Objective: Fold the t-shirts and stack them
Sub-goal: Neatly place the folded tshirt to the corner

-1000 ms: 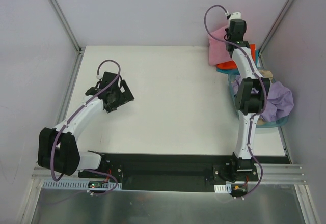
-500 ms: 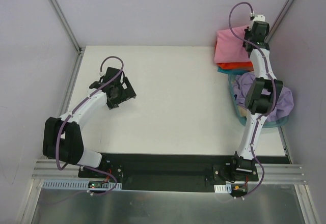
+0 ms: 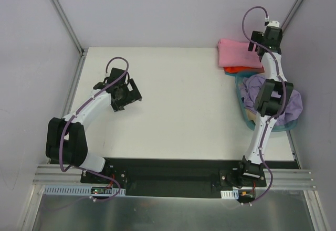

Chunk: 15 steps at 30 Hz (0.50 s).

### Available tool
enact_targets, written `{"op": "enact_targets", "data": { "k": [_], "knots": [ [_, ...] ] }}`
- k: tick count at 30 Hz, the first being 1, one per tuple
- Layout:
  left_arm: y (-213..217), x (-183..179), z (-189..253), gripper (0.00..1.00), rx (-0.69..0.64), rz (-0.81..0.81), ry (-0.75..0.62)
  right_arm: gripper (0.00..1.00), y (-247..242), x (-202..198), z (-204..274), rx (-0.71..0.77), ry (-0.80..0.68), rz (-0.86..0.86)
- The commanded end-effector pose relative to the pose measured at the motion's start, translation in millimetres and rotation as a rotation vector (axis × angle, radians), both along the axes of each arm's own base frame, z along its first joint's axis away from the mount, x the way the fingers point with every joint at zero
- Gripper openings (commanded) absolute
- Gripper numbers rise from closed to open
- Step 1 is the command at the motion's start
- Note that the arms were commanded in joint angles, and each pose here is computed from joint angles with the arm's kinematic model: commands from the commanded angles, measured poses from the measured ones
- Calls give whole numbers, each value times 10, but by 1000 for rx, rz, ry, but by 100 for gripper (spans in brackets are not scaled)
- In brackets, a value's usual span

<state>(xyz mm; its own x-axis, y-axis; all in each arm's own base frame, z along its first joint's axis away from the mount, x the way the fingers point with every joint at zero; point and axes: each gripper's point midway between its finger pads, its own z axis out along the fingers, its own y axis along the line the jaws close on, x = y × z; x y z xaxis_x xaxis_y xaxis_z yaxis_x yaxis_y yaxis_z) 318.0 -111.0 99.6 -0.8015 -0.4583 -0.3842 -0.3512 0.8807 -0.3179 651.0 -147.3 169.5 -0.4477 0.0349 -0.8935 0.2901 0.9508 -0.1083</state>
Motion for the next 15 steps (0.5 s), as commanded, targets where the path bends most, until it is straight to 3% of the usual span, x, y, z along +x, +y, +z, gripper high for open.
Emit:
{"op": "enact_targets", "data": {
  "k": [1, 2, 4, 5, 7, 13, 15],
  "knots": [
    [-22, 33, 259, 99, -32, -24, -64, 97, 190, -364, 1341, -3, -209, 38],
    [-16, 10, 260, 99, -32, -24, -66, 97, 248, -454, 1257, 16, -185, 47],
    [10, -14, 324, 99, -29, -18, -90, 97, 370, -698, 1555, 50, -230, 55],
    [21, -36, 330, 99, -27, -17, -95, 97, 451, -798, 1374, 92, -194, 54],
    [37, -72, 414, 99, -30, -18, -125, 97, 594, -1076, 1626, 135, -238, 68],
    [96, -169, 550, 99, -28, -16, -209, 97, 1264, -1906, 1144, 283, -151, 142],
    [80, -196, 540, 99, -40, -29, -227, 97, 1694, -2142, 1069, 309, -125, 249]
  ]
}}
